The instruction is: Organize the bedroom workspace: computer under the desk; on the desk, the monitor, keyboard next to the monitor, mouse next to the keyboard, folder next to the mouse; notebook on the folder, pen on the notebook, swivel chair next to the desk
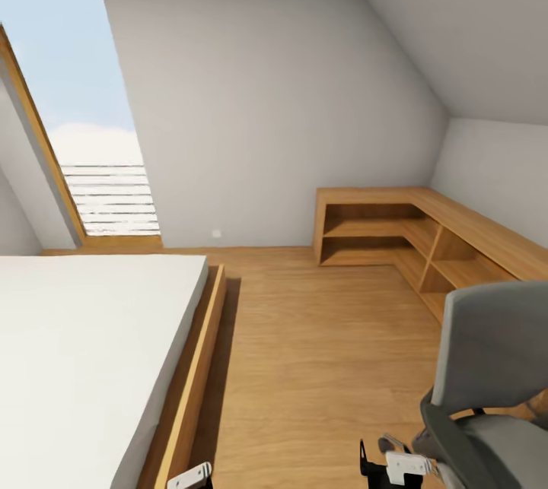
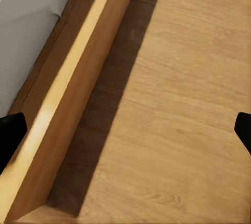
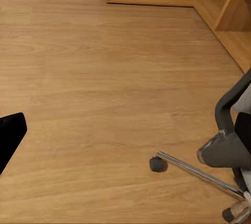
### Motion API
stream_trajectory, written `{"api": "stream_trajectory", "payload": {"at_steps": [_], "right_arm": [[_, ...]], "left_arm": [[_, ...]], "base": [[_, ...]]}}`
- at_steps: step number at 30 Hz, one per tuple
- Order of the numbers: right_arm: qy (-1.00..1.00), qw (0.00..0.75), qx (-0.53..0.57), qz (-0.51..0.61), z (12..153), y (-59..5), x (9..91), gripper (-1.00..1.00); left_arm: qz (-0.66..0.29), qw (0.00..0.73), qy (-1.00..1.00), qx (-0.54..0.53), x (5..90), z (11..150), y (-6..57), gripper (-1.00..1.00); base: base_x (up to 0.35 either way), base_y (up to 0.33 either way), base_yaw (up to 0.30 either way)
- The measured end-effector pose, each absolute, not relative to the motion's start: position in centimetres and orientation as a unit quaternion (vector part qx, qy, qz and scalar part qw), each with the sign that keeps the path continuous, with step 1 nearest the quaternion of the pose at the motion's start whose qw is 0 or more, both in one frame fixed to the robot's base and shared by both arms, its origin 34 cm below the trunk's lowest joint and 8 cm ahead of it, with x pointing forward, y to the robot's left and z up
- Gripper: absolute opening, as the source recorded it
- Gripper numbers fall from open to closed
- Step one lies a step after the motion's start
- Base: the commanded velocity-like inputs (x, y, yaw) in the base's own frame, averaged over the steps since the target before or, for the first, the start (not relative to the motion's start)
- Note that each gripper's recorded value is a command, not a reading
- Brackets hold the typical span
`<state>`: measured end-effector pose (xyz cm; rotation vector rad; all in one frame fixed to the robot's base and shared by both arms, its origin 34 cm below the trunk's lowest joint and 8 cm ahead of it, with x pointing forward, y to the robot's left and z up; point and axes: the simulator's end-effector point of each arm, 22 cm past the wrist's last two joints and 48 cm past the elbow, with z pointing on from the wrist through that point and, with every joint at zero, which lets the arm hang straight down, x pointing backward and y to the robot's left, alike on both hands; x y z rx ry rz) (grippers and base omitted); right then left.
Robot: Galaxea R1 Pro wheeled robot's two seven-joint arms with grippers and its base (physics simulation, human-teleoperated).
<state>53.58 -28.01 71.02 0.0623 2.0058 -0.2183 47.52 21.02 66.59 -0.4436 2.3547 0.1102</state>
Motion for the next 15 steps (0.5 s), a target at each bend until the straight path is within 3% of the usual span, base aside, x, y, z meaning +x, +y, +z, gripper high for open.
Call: {"api": "stream_trajectory", "payload": {"at_steps": [5, 9, 15], "right_arm": [[0.841, 0.532, 0.026, -0.092, 71.00, -28.12, 53.57, 1.00], [0.841, 0.532, 0.026, -0.092, 71.02, -28.13, 53.59, 1.00], [0.841, 0.532, 0.026, -0.092, 71.00, -28.13, 53.55, 1.00]], "left_arm": [[0.043, 0.363, 0.915, -0.172, 47.53, 66.60, 20.99, 1.00], [0.041, 0.361, 0.916, -0.173, 47.38, 66.49, 20.67, 1.00], [0.047, 0.362, 0.919, -0.150, 47.08, 66.31, 20.38, 1.00]], "base": [[0.016, -0.042, 0.120], [0.001, -0.151, 0.013], [0.034, -0.024, 0.001]]}}
